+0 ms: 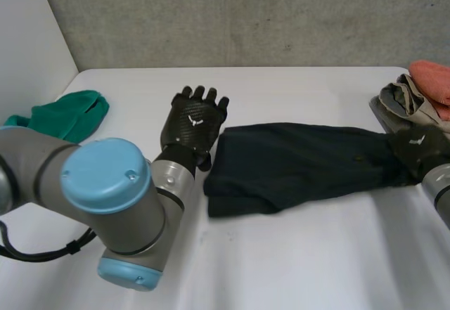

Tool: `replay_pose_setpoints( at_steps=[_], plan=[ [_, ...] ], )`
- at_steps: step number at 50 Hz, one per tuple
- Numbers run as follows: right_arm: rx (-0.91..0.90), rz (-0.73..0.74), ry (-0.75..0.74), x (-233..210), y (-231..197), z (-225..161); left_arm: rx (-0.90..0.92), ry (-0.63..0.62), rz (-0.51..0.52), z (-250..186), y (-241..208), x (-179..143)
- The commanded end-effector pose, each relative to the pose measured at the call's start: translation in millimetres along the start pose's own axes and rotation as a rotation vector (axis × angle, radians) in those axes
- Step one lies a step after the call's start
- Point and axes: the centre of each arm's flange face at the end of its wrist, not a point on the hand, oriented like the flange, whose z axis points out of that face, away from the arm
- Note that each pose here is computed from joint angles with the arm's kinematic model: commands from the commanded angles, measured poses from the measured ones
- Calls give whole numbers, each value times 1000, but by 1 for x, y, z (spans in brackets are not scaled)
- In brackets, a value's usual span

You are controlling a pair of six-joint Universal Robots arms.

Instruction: Fold the laundry.

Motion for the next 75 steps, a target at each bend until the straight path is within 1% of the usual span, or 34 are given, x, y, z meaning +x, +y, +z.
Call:
replay_pose_setpoints(
  at_steps=[1,3,4,7,8,9,11,12,14,16,18,22,23,26,27,30,31,33,36,40,41,42,45,50,53,56,58,61,64,66,72,75],
  plan=[
    [178,-317,12,-12,-40,-9,40,-21,-9,-15,-19,-14],
    [292,-349,-46,-34,-62,-16,35,-20,-8,-19,-19,-15],
    [401,-364,-128,-61,-80,-24,32,-20,-9,-20,-18,-15],
    [541,-392,-258,-100,-95,-39,17,-19,-7,-24,-14,-15],
    [628,-405,-349,-122,-102,-51,16,-22,-7,-24,-13,-16],
    [662,-408,-395,-133,-104,-57,7,-27,-5,-24,-11,-18],
    [718,-411,-472,-148,-105,-67,-1,-34,-4,-23,-8,-20],
    [748,-408,-539,-161,-101,-72,-4,-39,-4,-22,-7,-22],
    [749,-397,-590,-170,-95,-72,-5,-49,-6,-20,-6,-26],
    [751,-385,-624,-176,-91,-73,-1,-56,-11,-18,-6,-27],
    [746,-376,-612,-174,-93,-71,12,-67,-27,-14,-10,-30],
    [694,-227,-584,-155,-106,-70,54,-100,-76,0,-19,-40],
    [677,-79,-551,-132,-120,-68,63,-107,-86,4,-21,-42],
    [639,138,-529,-103,-130,-65,94,-117,-129,19,-27,-44],
    [610,289,-528,-87,-134,-62,99,-113,-141,24,-27,-43],
    [559,487,-520,-68,-134,-54,125,-86,-183,37,-32,-33],
    [531,585,-508,-58,-133,-48,127,-73,-192,40,-32,-30],
    [496,631,-489,-50,-130,-41,120,-2,-208,45,-30,-12],
    [384,634,-497,-49,-120,-34,86,88,-223,50,-24,8],
    [206,579,-562,-68,-106,-11,-31,139,-217,54,1,25],
    [184,567,-568,-70,-104,-7,-51,146,-213,54,5,27],
    [164,555,-575,-73,-102,-3,-110,158,-203,54,16,31],
    [94,513,-579,-80,-93,13,-213,160,-186,50,32,35],
    [-2,464,-496,-94,-72,38,-326,143,-150,44,51,37],
    [-23,415,-485,-104,-67,39,-376,149,-118,38,60,40],
    [-32,312,-461,-109,-64,38,-409,173,-88,32,63,43],
    [-23,236,-442,-109,-66,35,-419,183,-79,30,61,44],
    [5,195,-428,-107,-75,27,-425,198,-73,25,53,44],
    [61,197,-396,-93,-92,15,-385,194,-91,24,34,39],
    [120,197,-363,-82,-105,6,-338,175,-103,23,13,28],
    [197,196,-317,-77,-108,-8,-240,138,-132,17,-28,7],
    [242,194,-307,-76,-113,-30,-208,123,-169,8,-44,-4]
  ],
)
